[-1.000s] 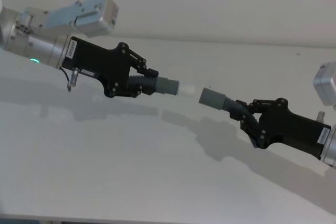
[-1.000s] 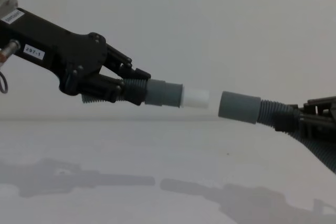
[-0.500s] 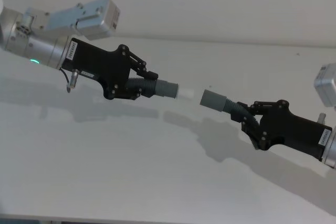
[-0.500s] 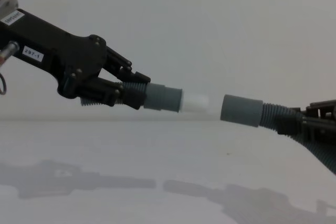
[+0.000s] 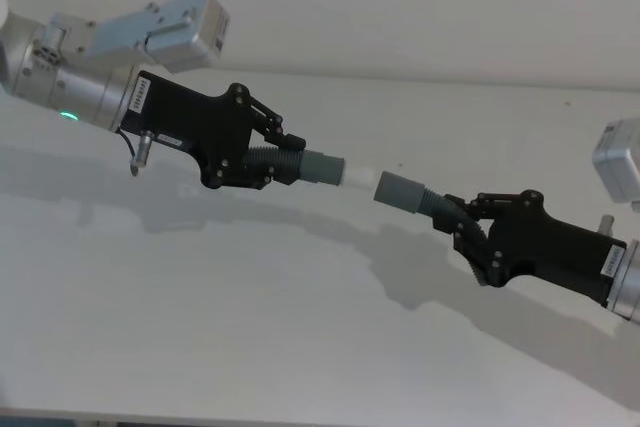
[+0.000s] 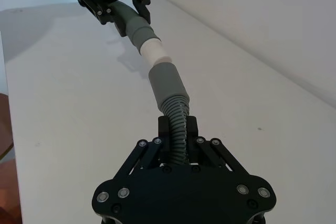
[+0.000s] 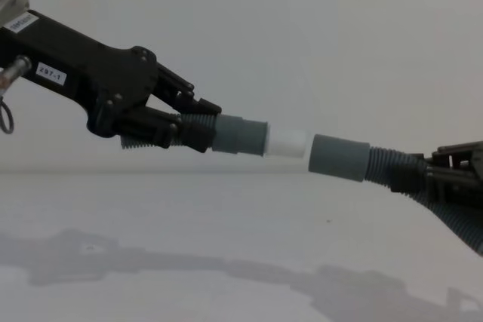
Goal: Use both hands to pick up one end of the pipe from the table, align the ends, and insert them.
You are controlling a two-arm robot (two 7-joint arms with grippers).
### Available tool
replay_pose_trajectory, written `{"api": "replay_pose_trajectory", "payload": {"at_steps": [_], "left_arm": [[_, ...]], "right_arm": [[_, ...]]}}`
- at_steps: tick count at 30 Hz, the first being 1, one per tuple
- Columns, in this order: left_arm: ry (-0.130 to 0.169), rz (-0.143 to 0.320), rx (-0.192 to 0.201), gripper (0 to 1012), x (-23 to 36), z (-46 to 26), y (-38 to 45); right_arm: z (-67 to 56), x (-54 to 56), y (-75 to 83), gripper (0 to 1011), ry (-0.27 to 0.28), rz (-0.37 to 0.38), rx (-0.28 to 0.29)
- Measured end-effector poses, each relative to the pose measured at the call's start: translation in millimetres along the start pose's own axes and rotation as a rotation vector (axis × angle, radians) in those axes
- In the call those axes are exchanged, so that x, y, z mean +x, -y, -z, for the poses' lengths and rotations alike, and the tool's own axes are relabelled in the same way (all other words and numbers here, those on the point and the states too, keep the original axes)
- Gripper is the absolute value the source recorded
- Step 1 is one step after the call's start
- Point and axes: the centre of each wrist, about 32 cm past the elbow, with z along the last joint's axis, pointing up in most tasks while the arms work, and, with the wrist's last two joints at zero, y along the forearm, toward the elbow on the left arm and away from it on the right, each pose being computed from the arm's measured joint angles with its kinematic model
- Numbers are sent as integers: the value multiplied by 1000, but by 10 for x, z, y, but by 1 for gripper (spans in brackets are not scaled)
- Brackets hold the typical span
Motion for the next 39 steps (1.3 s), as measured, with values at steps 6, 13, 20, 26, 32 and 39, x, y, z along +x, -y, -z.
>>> {"api": "replay_pose_trajectory", "payload": {"at_steps": [6, 13, 20, 26, 32, 39], "left_arm": [[-4, 1, -6, 318, 2, 1, 4], [-6, 2, -9, 318, 4, 1, 5], [-7, 2, -12, 318, 6, 0, 5], [-6, 7, -7, 318, 7, -1, 9], [-3, 20, 3, 318, 9, -3, 16], [1, 41, 10, 318, 9, 4, 23]], "right_arm": [[-4, -4, -11, 173, -1, -4, 1], [-7, -7, -20, 173, -2, -6, 2], [-8, -9, -25, 173, -3, -8, 3], [-8, -8, -24, 173, -8, -7, 6], [-4, -3, -19, 173, -25, -4, 15], [-3, 10, -14, 173, -48, -2, 25]]}}
